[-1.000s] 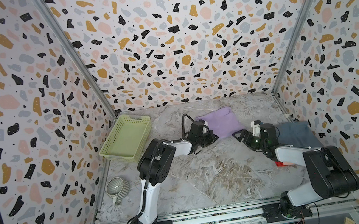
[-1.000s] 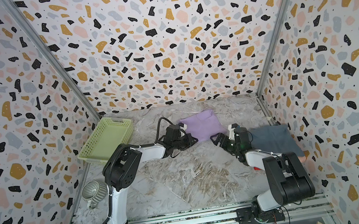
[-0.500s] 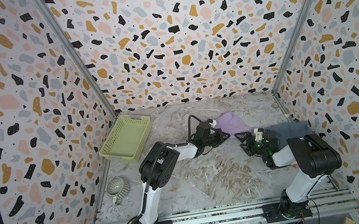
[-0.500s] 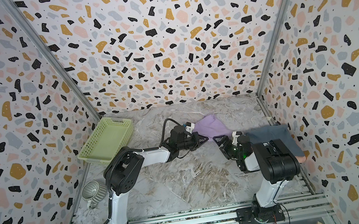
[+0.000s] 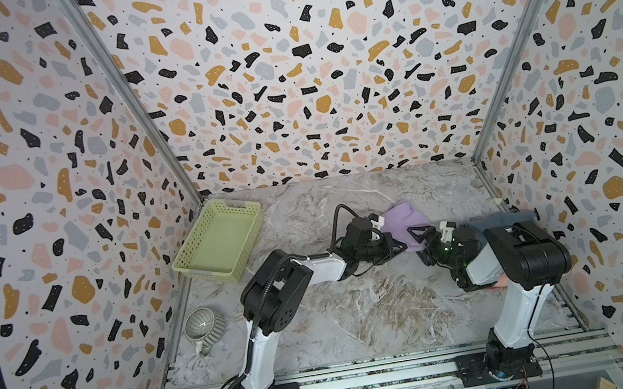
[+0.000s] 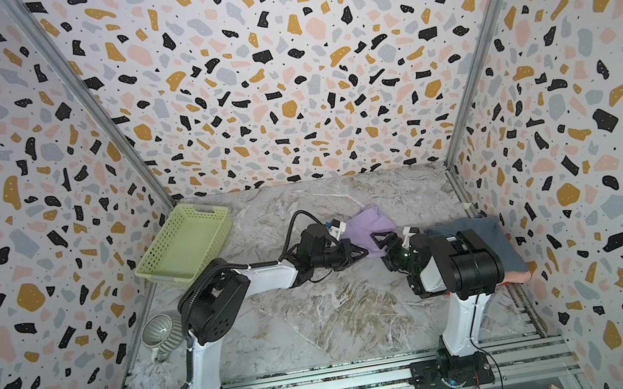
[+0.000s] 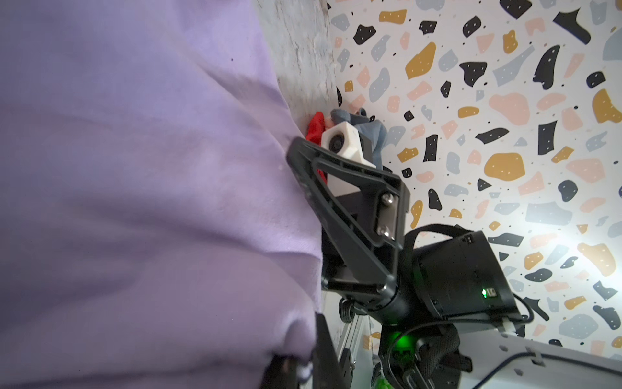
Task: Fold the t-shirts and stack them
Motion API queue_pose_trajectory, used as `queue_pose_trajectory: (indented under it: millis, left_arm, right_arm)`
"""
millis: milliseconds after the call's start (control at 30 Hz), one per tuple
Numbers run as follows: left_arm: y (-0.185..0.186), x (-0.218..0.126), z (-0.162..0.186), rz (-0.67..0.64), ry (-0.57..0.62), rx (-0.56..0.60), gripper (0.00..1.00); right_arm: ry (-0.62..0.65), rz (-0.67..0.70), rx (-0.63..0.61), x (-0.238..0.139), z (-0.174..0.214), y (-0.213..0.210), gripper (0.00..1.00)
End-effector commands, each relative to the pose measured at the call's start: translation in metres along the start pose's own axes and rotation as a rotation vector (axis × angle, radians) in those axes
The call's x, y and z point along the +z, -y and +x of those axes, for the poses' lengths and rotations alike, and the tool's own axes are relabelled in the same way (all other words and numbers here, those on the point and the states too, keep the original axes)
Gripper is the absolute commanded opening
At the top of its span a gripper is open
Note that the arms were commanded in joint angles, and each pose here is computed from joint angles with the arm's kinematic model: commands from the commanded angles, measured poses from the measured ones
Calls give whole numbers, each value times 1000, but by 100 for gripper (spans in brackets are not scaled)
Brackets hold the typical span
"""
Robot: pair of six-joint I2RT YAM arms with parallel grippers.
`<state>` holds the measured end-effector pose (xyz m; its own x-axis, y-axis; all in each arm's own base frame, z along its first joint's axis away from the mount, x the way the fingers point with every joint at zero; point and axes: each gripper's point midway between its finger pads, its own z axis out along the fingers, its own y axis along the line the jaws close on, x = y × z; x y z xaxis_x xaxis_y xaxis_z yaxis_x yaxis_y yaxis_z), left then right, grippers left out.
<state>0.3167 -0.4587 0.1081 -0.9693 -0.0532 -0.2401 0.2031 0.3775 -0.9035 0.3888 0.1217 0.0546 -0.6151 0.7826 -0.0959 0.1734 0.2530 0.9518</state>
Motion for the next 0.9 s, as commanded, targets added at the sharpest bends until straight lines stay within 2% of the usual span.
queue_pose_trajectory:
  millis: [0,33,167,200,233,267,300,367,433,467,500,567,633,867]
  left_arm:
    - [37,-13,4,91,-14,76,0]
    - [39,-14,5,94,-18,86,0]
    - [36,-20,11,41,-48,150,0]
    - [32,-22,13,15,-57,172,0]
    - [28,-24,14,-13,-60,198,0]
    - [23,-25,15,-44,-67,228,2]
    - [20,-27,15,-66,-67,253,10]
    - [8,-31,18,-124,-81,263,36]
    - [3,-38,15,-149,-65,276,57]
    - [5,-43,11,-150,-45,280,66]
    - [8,-49,6,-141,-20,286,70]
    - [10,-62,-4,-138,22,295,77]
    - [8,-77,-13,-158,54,307,79]
    - [-9,-119,-29,-259,136,334,79]
  right_arm:
    - [9,69,4,6,-2,15,71]
    - [11,77,-6,7,-4,16,62]
    - [27,177,-101,9,-13,17,17]
    - [30,215,-138,10,-16,15,8]
    - [31,252,-166,10,-18,14,5]
    - [35,292,-206,10,-21,10,4]
    - [40,329,-251,11,-25,6,2]
    - [35,381,-320,15,-32,-3,0]
    - [32,417,-364,20,-41,-10,0]
    - [40,436,-381,22,-48,-13,0]
    - [50,450,-400,25,-55,-16,0]
    - [63,475,-430,31,-69,-22,0]
    - [77,515,-443,35,-88,-22,0]
    - [158,658,-431,19,-171,-12,0]
